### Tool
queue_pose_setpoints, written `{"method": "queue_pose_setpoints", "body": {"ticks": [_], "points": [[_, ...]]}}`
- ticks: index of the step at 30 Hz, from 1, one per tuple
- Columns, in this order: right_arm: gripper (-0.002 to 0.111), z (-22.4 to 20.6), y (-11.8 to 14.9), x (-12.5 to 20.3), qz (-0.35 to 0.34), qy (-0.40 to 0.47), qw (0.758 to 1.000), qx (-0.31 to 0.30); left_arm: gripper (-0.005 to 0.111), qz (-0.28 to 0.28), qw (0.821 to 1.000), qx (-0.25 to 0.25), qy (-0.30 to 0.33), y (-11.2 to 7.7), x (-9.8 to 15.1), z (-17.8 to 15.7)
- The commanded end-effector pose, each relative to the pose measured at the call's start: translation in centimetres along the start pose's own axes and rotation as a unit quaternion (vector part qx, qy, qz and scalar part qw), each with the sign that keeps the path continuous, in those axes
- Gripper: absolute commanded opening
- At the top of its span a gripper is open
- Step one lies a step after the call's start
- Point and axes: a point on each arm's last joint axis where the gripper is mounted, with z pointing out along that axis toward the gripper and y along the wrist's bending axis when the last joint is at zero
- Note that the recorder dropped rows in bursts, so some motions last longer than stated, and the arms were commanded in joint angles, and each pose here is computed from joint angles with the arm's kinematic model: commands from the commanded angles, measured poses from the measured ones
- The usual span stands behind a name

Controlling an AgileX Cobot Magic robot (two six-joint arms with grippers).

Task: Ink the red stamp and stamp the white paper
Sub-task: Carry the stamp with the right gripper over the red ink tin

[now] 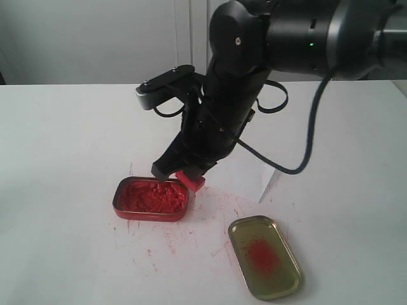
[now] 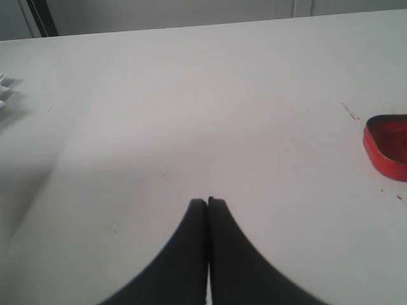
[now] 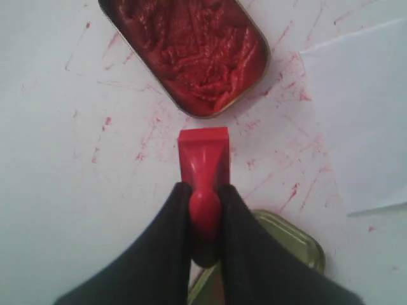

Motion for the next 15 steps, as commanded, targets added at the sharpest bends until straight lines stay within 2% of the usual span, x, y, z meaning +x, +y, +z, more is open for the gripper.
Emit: {"method": "queue_pose_setpoints", "body": {"ticks": [1,15], "points": [[0.000,1.0,0.5,-1.7,-0.002,-0.006,1.000,0.000,0.000,0.001,1.000,0.001,-0.002,0.0,0.0,0.0],[0.000,6.1,0.1,-5.8,-0.022,0.043,0.999,0.015,0.000,0.001,1.000,0.001,-0.002,0.0,0.0,0.0]]}}
